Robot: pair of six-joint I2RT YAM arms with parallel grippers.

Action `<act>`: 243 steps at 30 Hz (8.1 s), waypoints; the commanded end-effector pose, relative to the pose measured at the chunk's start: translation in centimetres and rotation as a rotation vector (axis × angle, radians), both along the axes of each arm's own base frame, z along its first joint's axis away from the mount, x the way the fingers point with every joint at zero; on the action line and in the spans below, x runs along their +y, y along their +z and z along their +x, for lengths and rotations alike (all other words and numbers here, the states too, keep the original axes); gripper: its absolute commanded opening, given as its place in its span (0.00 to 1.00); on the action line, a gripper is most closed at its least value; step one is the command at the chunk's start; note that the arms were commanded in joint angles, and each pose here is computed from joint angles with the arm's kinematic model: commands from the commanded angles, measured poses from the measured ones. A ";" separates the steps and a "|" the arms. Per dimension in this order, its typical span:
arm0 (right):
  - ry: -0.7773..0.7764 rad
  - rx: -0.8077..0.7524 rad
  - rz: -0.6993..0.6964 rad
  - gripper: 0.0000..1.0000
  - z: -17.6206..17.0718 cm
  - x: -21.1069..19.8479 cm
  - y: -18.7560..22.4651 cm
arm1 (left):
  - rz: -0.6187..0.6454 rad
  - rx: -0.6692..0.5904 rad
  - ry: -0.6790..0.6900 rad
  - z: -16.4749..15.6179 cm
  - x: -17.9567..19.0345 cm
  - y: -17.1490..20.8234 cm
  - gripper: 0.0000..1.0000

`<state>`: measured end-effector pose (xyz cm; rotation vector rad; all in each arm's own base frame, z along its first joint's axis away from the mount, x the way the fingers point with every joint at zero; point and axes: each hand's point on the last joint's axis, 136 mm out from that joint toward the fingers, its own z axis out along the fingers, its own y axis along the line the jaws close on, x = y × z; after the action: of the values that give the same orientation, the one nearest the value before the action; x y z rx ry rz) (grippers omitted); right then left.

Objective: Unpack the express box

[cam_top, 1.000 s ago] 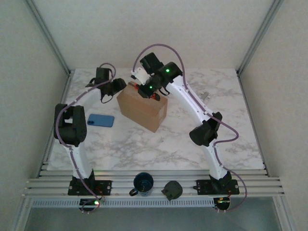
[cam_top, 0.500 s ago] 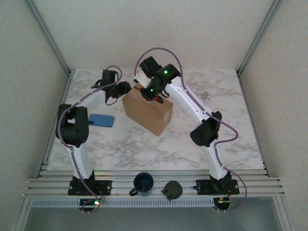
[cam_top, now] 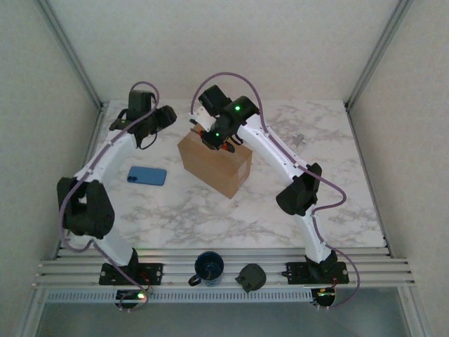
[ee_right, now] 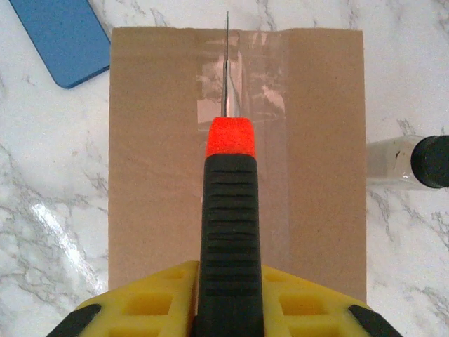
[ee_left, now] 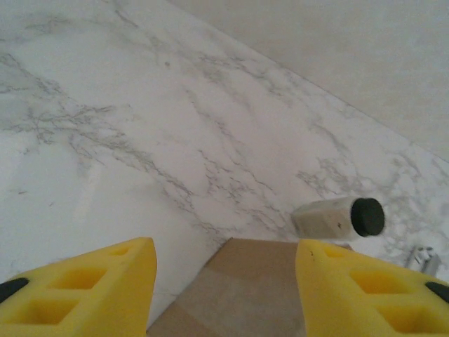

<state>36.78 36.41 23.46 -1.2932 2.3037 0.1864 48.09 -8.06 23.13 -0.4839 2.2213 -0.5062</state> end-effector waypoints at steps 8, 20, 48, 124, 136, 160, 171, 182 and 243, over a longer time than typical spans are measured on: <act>0.005 -0.046 0.013 0.00 1.1 1.0 0.0 | -0.116 0.102 -0.120 -5.6 -2.7 -2.5 0.69; -0.005 -0.044 -0.012 0.00 1.3 0.7 -0.7 | -0.171 0.129 -0.180 -6.8 -3.9 -4.3 0.68; 0.029 0.006 -0.032 0.00 0.8 1.3 -2.6 | -0.198 0.184 -0.183 -6.9 -4.3 -7.7 0.65; -0.006 -0.072 -0.064 0.00 2.1 0.8 -1.8 | -0.216 0.232 -0.216 -7.1 -5.0 -8.9 0.44; 0.007 -0.042 -0.093 0.00 1.6 0.6 -2.8 | -0.214 0.234 -0.216 -7.1 -4.9 -9.0 0.44; 0.010 0.012 -0.228 0.00 0.6 -1.8 -4.7 | -0.199 0.255 -0.192 -7.1 -4.5 -9.7 0.43; -0.003 0.027 -0.284 0.00 0.3 -2.8 -5.3 | -0.197 0.259 -0.189 -7.2 -4.5 -9.9 0.43; 0.012 0.084 -0.327 0.00 -1.0 -3.8 -6.0 | -0.201 0.273 -0.178 -7.5 -4.4 -10.7 0.43; -0.194 0.190 -0.294 0.00 -1.7 -4.5 -7.3 | -0.217 0.260 -0.176 -9.0 -4.6 -9.5 0.42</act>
<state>36.25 33.62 19.31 -1.1996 2.5431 -0.0200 41.41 -13.70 16.44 -0.4042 2.3723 -0.9047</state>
